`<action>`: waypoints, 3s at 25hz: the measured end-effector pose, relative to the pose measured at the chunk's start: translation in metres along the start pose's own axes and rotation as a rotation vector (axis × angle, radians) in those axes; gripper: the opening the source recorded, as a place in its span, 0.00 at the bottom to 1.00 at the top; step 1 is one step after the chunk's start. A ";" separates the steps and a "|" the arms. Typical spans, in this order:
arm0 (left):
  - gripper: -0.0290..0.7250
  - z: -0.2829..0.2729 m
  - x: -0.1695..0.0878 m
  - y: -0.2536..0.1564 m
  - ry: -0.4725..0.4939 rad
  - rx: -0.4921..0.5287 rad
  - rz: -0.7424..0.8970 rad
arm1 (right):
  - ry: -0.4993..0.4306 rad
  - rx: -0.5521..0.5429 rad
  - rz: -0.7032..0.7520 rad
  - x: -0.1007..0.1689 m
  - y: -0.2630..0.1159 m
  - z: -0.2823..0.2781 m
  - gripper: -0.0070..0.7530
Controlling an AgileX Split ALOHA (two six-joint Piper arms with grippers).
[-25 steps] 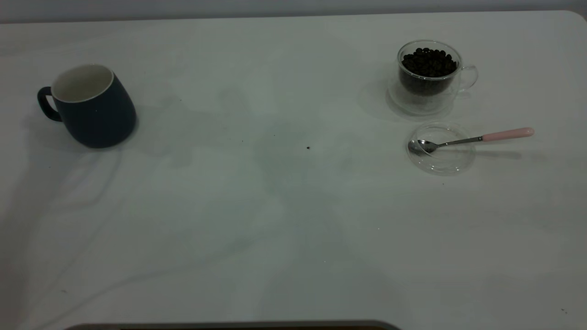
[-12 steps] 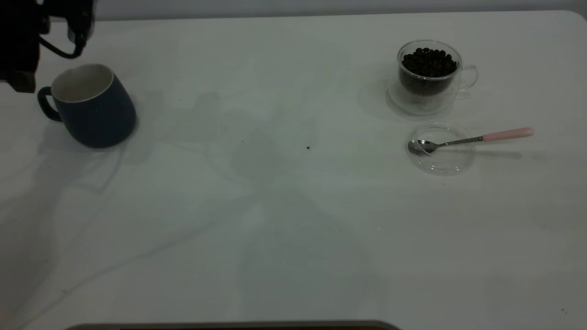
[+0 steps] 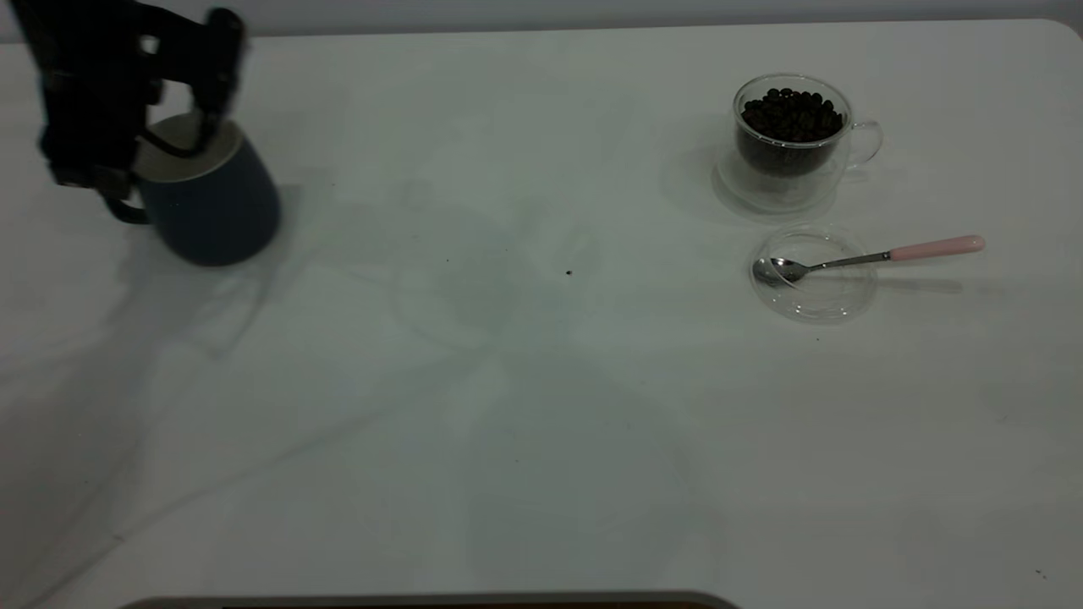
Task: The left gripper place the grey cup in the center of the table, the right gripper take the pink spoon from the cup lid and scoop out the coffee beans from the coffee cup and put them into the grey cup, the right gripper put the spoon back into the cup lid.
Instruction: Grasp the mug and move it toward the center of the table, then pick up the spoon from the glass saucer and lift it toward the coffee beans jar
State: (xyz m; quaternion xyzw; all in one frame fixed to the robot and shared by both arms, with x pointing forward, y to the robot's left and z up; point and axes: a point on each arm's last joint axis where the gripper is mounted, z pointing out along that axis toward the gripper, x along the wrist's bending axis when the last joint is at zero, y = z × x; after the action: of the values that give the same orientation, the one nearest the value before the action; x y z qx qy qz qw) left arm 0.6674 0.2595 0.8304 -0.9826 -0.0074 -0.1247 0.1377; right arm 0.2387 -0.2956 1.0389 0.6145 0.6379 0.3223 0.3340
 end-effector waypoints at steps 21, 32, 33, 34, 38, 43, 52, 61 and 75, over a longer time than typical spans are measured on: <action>0.81 -0.041 -0.027 0.149 0.173 -0.253 -0.048 | 0.001 0.000 0.000 0.000 0.000 0.000 0.48; 0.81 -0.172 -0.002 0.093 0.192 -0.093 -0.455 | 0.001 0.000 0.000 0.000 0.000 0.000 0.48; 0.81 -0.190 -0.003 0.082 0.201 -0.074 -0.511 | 0.001 0.000 0.000 0.000 0.000 0.000 0.48; 0.81 -0.207 -0.006 0.070 0.203 -0.041 -0.567 | 0.001 0.000 0.000 0.000 0.000 0.000 0.48; 0.81 -0.266 -0.024 0.025 0.209 0.063 -0.794 | 0.001 0.000 0.000 0.000 0.000 0.000 0.48; 0.81 -0.330 -0.046 -0.012 0.264 -0.081 -0.961 | 0.001 0.000 0.000 0.000 0.000 0.000 0.48; 0.81 -0.400 -0.143 -0.067 0.131 -0.466 -1.080 | 0.001 0.000 0.000 0.000 0.000 0.000 0.48; 0.81 -0.367 -0.248 -0.099 0.033 -0.560 -1.083 | 0.001 0.000 0.000 0.000 0.000 0.000 0.48; 0.81 -0.287 -0.347 -0.112 0.024 -0.707 -1.132 | 0.001 0.000 0.000 0.000 0.000 0.000 0.48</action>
State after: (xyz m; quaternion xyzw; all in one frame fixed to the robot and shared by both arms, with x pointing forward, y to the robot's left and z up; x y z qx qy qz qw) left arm 0.2559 0.2958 1.0414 -0.8116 -0.4791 -0.1836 -0.2794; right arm 0.2387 -0.2956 1.0389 0.6145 0.6379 0.3227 0.3337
